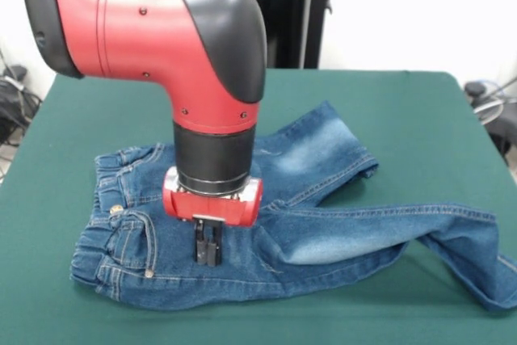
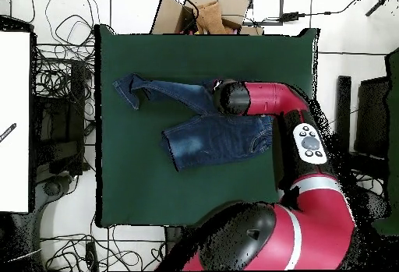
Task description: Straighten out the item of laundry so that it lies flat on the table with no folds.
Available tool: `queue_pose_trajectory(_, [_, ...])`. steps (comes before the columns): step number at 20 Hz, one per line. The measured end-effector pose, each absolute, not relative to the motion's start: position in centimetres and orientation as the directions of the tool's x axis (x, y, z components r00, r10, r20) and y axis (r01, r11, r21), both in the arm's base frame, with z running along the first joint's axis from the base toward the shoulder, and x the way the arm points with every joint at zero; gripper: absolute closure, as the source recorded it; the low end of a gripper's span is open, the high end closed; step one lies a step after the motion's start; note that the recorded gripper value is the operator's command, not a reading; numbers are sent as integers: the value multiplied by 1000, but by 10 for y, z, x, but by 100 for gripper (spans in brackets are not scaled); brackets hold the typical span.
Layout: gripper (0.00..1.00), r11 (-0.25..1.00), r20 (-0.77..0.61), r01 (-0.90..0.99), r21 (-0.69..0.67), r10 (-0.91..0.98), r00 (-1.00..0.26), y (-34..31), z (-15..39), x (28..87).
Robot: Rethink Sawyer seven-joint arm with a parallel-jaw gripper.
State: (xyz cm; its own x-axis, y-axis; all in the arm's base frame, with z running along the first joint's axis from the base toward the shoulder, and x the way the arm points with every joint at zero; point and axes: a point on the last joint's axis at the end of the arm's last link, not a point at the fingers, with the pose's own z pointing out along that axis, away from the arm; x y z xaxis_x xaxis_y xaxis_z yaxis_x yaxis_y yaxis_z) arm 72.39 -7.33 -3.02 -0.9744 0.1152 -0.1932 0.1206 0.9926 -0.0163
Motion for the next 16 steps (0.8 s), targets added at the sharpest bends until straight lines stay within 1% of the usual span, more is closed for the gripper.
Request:
queue_pose_trajectory(5, [100, 993, -196, 121, -10, 117, -974, -73, -35, 720])
queue_pose_trajectory(12, [100, 993, -189, 122, -1, 120, -975, -82, -56, 711])
queue_pose_trajectory(16, [100, 988, -202, 147, 39, 151, -968, -90, -57, 718])
